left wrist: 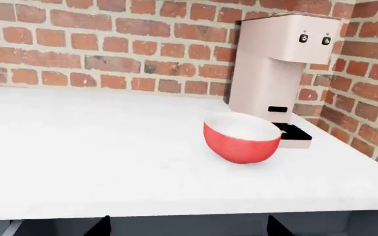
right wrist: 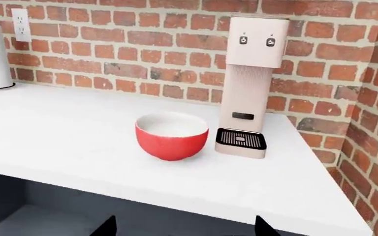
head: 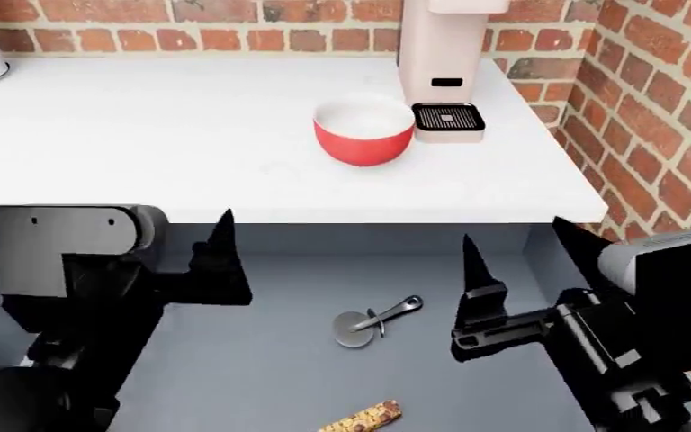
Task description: Place the bar in the bowl and close the drawer.
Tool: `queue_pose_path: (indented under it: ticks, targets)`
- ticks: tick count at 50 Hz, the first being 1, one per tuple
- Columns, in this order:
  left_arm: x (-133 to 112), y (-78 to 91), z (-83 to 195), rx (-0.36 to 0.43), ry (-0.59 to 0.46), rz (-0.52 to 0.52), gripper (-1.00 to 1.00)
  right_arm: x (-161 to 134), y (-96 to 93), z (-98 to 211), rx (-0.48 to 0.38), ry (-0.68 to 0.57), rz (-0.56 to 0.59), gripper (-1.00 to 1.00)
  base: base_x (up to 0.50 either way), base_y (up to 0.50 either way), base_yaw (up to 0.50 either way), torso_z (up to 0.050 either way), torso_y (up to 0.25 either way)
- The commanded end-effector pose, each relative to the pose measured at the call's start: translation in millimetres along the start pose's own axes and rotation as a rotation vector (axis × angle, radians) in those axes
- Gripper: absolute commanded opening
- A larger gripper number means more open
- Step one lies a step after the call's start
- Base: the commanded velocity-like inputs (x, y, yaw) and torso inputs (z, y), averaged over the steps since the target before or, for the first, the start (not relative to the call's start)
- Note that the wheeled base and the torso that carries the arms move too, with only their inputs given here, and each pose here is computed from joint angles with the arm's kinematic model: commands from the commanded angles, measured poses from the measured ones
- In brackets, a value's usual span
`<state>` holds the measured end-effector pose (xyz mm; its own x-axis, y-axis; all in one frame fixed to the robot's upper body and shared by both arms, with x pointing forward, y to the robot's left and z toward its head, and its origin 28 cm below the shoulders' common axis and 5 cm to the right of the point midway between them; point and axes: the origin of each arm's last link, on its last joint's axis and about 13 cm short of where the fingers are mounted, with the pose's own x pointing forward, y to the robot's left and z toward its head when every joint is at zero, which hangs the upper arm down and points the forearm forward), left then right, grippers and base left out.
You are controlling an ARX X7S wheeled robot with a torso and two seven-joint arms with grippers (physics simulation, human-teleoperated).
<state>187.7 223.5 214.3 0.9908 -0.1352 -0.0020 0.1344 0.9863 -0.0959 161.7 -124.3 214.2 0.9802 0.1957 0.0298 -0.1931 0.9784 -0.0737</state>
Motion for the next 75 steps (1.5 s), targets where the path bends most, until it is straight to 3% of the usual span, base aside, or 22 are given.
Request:
queue_pose_path:
  ticks: [1,10,20,50,68,75]
  targets:
    - [-5.1,8.0,70.5,0.065,0.081,-0.137,1.00,-8.4,-17.1,61.6,-0.139,0.162,0.076,1.00,0.00,0.00,0.00,0.000,0.000]
    - [22.5,10.9,122.0,0.087,0.290,-0.202,1.00,12.5,-26.3,110.5,-0.217,0.332,0.161,1.00,0.00,0.00,0.00,0.000,0.000]
    - [46.7,10.1,137.0,0.155,0.475,-0.182,1.00,44.4,-30.5,127.8,-0.307,0.523,0.150,1.00,0.00,0.00,0.00,0.000,0.000]
    - [46.5,10.0,139.1,0.181,0.496,-0.165,1.00,47.0,-29.7,125.0,-0.343,0.562,0.153,1.00,0.11,0.00,0.00,0.000,0.000]
    - [45.4,17.3,140.2,0.178,0.501,-0.131,1.00,71.6,-18.3,122.4,-0.488,0.699,0.338,1.00,0.00,0.00,0.00,0.000,0.000]
    - [43.1,22.0,141.6,0.167,0.504,-0.126,1.00,82.3,-6.3,127.4,-0.645,0.747,0.492,1.00,0.00,0.00,0.00,0.000,0.000]
